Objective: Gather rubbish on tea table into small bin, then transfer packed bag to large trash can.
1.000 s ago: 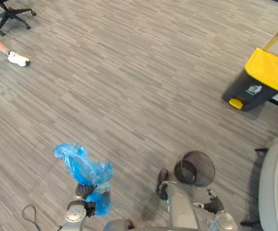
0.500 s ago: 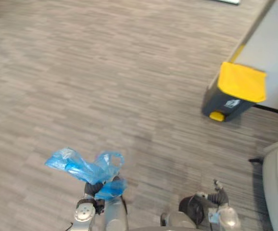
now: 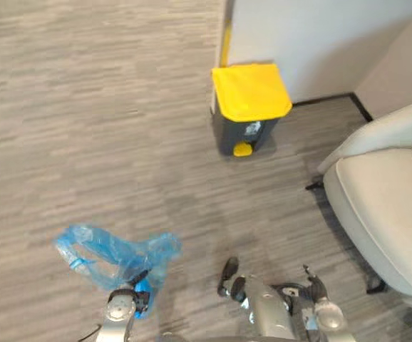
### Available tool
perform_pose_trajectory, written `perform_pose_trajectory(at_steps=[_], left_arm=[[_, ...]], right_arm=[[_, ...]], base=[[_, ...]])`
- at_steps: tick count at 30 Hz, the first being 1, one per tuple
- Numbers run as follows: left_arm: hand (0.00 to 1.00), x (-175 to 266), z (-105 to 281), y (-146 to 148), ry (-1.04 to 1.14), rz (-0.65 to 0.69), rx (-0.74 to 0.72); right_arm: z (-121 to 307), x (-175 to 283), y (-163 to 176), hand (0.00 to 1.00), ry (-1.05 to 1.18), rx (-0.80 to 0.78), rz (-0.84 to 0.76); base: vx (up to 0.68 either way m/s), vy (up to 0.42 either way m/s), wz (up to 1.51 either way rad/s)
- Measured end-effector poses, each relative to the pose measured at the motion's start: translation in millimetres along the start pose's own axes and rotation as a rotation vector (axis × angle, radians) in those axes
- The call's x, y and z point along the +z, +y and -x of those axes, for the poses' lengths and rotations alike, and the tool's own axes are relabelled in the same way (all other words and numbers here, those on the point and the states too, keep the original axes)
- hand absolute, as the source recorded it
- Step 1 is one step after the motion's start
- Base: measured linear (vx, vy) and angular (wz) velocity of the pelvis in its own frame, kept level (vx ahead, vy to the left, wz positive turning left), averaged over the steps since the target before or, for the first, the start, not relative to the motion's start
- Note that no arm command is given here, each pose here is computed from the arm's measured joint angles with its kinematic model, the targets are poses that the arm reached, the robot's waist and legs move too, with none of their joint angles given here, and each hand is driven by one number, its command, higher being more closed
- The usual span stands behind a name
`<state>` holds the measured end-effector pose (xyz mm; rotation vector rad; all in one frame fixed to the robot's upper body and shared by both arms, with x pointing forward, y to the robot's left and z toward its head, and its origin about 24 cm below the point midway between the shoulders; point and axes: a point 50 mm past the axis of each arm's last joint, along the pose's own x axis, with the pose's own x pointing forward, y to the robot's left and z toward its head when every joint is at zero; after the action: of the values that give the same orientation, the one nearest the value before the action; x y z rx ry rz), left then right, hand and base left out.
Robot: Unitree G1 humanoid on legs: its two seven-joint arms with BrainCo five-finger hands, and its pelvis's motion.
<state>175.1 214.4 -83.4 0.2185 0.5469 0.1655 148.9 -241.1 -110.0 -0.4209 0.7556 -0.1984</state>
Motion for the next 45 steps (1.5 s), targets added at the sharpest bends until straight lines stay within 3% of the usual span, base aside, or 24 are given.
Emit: perform_pose_trajectory(at_steps=[11, 16, 21, 29, 38, 45], left_arm=[[1.00, -16, 12, -17, 0.042, 0.036, -0.034], [1.00, -12, 9, -15, 0.033, 0.062, -0.008], [1.00, -14, 10, 0, 0.035, 0.006, 0.029], [1.00, -4, 1, -4, 0.011, 0.017, 0.033], [1.00, -8, 8, -31, 0.028, 0.051, -0.056], [1.00, -12, 9, -21, 0.043, 0.015, -0.059]], right_arm=[[-9, 21, -1, 0.00, -0.060, -0.010, -0.006], [-6, 11, 11, 0.00, -0.017, 0.021, -0.013], [-1, 3, 26, 0.00, 0.012, 0.073, 0.000], [0, -10, 7, 0.00, 0.054, 0.024, 0.014], [5, -14, -14, 0.00, 0.053, -0.092, -0.141], [14, -25, 7, 0.00, 0.100, -0.062, -0.226]], base=[[0.48, 0.023, -0.74], [0.52, 0.214, -0.19], [0.52, 0.070, 0.25], [0.42, -0.134, 0.60], [0.25, -0.022, 0.35], [0.08, 0.096, -0.09]])
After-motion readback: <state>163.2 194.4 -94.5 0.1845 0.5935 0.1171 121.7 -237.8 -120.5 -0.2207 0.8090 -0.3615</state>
